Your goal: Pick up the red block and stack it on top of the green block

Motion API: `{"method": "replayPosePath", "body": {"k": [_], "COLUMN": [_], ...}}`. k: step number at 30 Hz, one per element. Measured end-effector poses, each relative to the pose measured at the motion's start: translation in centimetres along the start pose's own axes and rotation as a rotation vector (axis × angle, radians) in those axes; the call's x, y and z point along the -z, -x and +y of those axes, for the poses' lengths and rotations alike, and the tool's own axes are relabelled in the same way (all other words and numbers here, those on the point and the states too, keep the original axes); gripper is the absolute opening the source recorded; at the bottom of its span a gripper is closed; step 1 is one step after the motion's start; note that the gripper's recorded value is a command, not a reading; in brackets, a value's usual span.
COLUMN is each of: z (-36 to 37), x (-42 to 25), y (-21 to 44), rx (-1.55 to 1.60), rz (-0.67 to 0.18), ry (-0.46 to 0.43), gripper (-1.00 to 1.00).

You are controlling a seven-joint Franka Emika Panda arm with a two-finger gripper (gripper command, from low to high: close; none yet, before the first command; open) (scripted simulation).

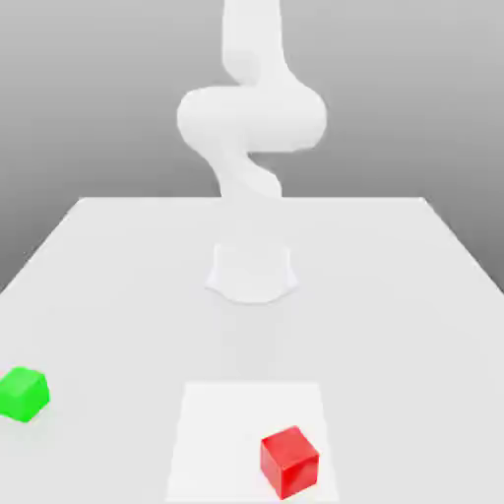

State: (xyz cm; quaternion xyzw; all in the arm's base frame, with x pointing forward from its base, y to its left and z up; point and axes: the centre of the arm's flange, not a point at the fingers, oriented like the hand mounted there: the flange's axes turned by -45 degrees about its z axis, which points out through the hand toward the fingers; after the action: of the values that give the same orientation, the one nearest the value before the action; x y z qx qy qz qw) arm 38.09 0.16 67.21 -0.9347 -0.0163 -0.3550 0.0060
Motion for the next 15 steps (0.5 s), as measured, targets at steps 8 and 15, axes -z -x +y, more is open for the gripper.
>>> {"method": "replayPosePath", "body": {"k": [8, 15], "z": [-1.2, -2.7], "x": [-16.2, -28.2], "y": [3.4, 10.3], "rx": [0.134, 0.254], "rz": [-0.237, -0.438], "ry": [-0.068, -0.116], "gripper": [0.00, 0.00]}}
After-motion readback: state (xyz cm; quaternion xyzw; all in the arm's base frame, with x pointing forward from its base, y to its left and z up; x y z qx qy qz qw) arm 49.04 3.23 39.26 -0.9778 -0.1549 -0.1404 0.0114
